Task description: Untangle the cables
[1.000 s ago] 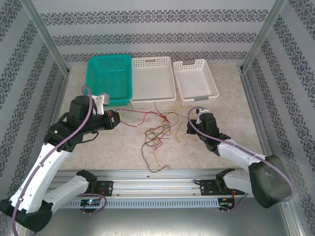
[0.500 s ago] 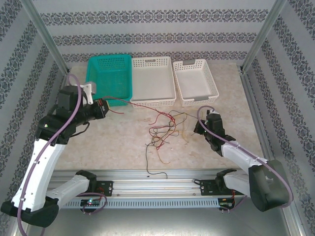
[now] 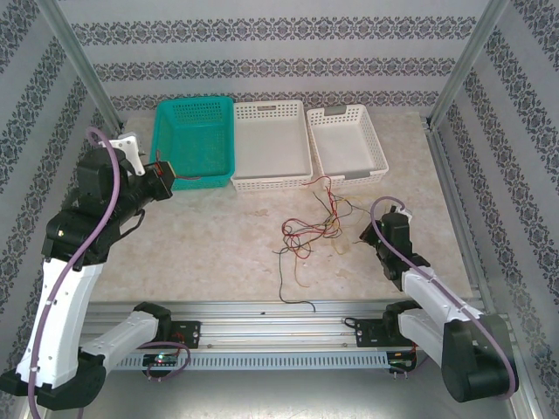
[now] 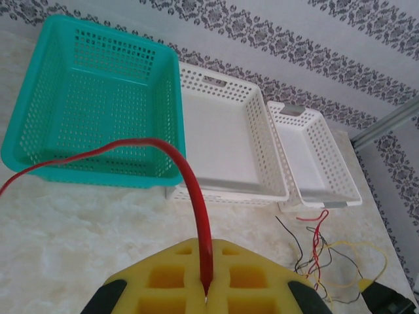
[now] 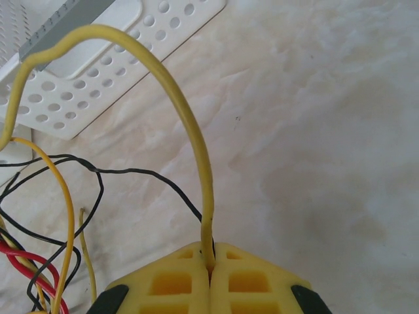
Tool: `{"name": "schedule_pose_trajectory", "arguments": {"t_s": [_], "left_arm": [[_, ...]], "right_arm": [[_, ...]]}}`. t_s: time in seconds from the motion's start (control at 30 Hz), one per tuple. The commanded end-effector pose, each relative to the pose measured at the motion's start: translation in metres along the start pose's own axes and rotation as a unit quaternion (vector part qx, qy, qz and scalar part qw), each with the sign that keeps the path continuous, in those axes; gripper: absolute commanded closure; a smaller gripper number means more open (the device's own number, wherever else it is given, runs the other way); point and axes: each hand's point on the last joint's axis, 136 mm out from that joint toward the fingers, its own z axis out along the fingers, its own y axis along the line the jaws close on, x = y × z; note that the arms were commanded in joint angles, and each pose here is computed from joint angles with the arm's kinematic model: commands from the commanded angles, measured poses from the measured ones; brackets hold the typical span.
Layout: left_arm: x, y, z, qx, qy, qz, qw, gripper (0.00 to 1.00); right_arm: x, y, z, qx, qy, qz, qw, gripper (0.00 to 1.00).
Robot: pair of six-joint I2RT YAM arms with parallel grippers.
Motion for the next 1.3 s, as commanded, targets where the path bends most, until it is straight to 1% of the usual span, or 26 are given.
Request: {"name": "schedule_pose_trajectory", "arguments": {"t_s": [0.0, 0.2, 0.43, 0.53, 0.67, 0.77, 0.9, 1.07, 1.27], "left_arm": [[-0.033, -0.014, -0.003, 0.024, -0.052, 0.000, 0.998, 1.00], [-0.061, -0.018, 0.016, 0.021, -0.081, 0.015, 0.996, 1.00], [-0.113, -0.007, 0.043, -0.005, -0.131, 0.020, 0.991, 1.00], [-0.127, -0.002, 0.064, -0.015, -0.131, 0.023, 0.991, 1.00], [-0.131, 0.006, 0.098, -0.035, -0.113, 0.039, 0.992, 1.00], [-0.127, 0.018, 0.122, -0.054, -0.099, 0.047, 0.993, 1.00], [-0.112, 0.038, 0.154, -0.075, -0.073, 0.044, 0.994, 1.00], [-0.080, 0.058, 0.189, -0.086, -0.048, 0.026, 0.995, 1.00], [-0.036, 0.089, 0.219, -0.126, 0.008, 0.021, 0.992, 1.00]], "right_arm": [[0.000, 0.001, 0.001, -0.009, -0.004, 0.010, 1.000, 1.00], [-0.002, 0.017, -0.002, -0.054, -0.010, 0.004, 0.998, 1.00], [-0.007, 0.029, -0.012, -0.078, -0.027, -0.015, 0.997, 1.00], [-0.007, 0.034, -0.015, -0.089, -0.027, -0.020, 0.995, 1.00], [-0.007, 0.039, -0.018, -0.098, -0.029, -0.027, 0.994, 1.00], [-0.007, 0.045, -0.021, -0.107, -0.031, -0.032, 0.993, 1.00], [-0.005, 0.053, -0.022, -0.119, -0.031, -0.046, 0.991, 1.00], [0.001, 0.067, -0.020, -0.136, -0.023, -0.064, 0.988, 1.00], [0.006, 0.078, -0.021, -0.154, -0.017, -0.083, 0.984, 1.00]]}}
